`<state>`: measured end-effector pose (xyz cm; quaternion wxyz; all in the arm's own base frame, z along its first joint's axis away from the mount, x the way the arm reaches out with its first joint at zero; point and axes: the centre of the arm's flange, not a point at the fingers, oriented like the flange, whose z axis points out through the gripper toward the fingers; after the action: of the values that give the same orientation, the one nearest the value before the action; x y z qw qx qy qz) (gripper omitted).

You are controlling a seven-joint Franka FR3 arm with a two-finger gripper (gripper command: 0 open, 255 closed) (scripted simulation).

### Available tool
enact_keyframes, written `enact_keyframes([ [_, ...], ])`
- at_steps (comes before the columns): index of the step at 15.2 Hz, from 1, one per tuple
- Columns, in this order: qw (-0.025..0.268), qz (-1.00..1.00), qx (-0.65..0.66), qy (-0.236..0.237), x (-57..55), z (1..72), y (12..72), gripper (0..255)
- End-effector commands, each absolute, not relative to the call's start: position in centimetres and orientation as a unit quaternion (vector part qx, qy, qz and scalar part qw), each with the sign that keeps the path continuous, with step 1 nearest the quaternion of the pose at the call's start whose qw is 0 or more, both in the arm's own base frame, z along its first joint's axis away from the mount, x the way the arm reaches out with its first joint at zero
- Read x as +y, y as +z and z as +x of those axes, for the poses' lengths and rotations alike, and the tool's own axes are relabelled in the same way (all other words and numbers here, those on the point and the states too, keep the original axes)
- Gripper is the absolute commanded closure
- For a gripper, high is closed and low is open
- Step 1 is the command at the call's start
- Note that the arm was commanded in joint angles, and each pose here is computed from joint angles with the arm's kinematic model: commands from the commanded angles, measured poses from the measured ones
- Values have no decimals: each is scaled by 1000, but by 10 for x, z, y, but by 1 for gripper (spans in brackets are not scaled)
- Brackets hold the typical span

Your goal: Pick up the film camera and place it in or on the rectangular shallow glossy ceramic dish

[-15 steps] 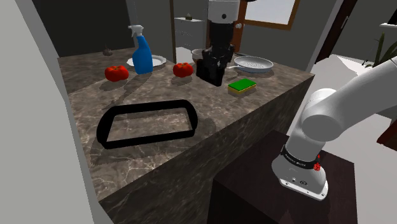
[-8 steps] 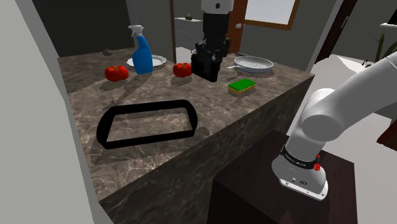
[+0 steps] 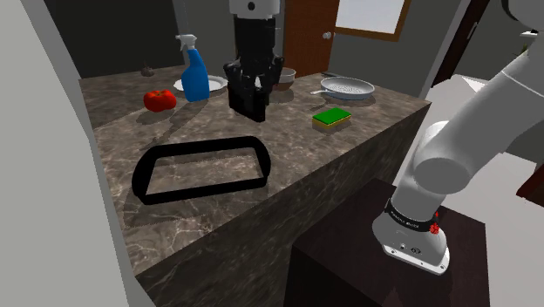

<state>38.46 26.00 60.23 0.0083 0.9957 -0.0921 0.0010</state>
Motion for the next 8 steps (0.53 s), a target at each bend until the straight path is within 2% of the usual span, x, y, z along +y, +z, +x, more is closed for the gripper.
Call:
enact_keyframes([
  [1,7,996,-93,1,287,392,606,255],
  [8,7,996,-93,1,387,418,610,255],
])
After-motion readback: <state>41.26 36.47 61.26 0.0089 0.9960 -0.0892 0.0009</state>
